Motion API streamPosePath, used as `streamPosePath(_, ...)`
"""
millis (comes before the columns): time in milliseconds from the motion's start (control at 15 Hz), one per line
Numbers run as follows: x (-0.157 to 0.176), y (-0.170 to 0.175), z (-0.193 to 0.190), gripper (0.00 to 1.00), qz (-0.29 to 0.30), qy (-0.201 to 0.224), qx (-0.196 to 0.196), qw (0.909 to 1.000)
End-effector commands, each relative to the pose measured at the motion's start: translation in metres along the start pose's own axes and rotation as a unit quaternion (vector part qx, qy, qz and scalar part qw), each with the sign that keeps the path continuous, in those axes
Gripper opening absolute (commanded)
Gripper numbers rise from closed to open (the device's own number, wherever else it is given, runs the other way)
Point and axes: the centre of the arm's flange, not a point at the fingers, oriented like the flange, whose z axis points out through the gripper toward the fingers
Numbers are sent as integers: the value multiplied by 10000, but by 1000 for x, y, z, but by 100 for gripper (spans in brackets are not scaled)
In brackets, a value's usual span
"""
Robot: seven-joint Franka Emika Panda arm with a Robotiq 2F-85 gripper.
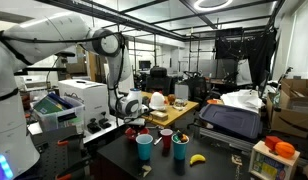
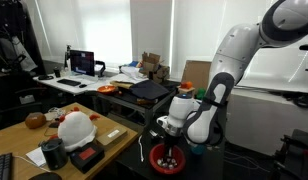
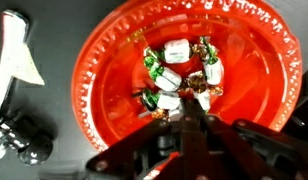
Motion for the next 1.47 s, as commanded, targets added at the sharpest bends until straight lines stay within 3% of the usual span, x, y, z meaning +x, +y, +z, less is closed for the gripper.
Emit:
streamPosePath(0, -6, -8, -23, 0, -15, -14, -126, 9999)
streamPosePath(200, -7, -8, -26, 0, -32, -33, -116, 9999)
streamPosePath(267, -7, -12, -26, 26, -51, -88, -110, 9999)
streamPosePath(467, -9, -12, -21, 40, -173, -237, -195, 9994)
streamPosePath(1000, -6, -12, 0, 99, -788, -598, -657, 9929)
streamPosePath(1400, -6, -18, 7, 100, -945, -653, -499, 9921)
